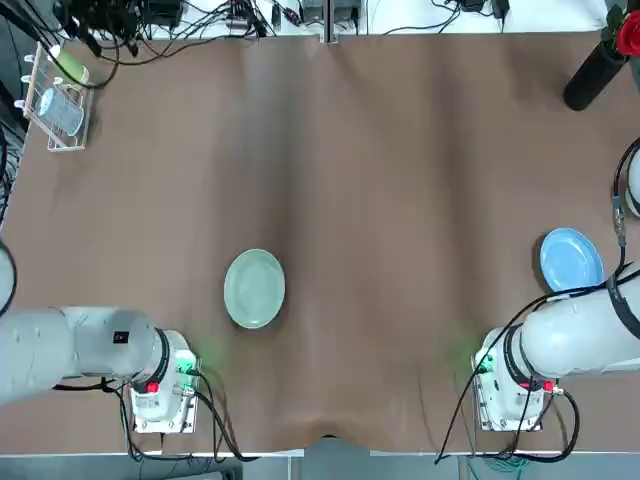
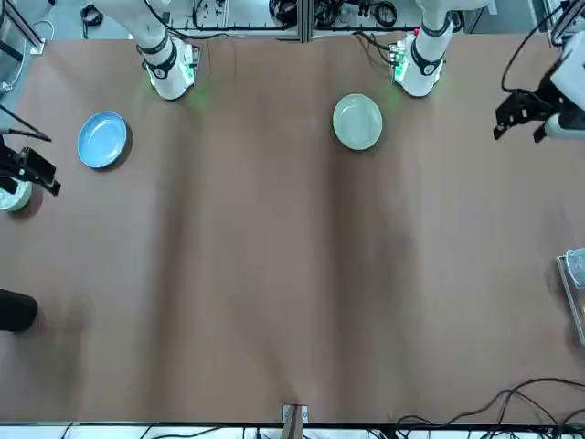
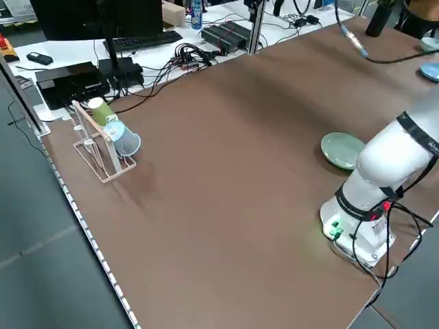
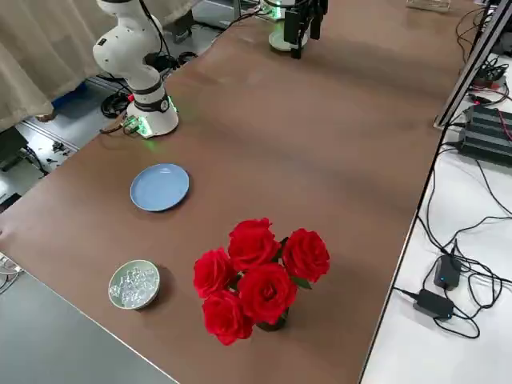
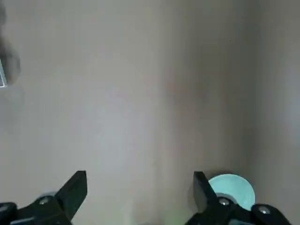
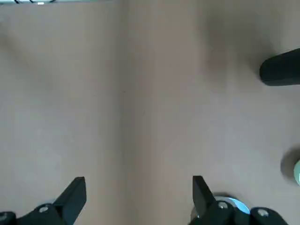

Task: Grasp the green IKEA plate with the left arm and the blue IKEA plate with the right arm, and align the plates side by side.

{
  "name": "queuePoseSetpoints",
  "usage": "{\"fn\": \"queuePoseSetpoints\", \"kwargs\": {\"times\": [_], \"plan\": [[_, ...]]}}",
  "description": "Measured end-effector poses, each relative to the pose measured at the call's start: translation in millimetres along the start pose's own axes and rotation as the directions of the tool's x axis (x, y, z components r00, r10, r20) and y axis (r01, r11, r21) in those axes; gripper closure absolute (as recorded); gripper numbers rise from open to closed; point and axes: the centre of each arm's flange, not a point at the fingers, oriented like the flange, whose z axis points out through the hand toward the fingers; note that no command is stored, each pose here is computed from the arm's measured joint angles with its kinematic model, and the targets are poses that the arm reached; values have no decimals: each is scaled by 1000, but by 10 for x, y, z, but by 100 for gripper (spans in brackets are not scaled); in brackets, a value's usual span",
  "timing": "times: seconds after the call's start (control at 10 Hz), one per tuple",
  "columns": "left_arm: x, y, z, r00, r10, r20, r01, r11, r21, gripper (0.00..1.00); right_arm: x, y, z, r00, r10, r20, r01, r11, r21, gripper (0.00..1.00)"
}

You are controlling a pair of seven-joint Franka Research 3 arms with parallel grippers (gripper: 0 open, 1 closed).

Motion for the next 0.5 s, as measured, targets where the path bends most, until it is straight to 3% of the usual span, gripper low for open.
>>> {"fn": "queuePoseSetpoints", "kwargs": {"times": [0.2, 0.5], "plan": [[-290, 165, 221, 998, -50, -46, 49, 999, -12, 0, -28, -1, 51, 999, 40, 36, -40, 999, -2, 0], [-669, 514, 602, 1000, -12, 14, 12, 1000, 26, 0, -30, -93, 68, 996, 74, 49, -77, 996, 46, 0]]}}
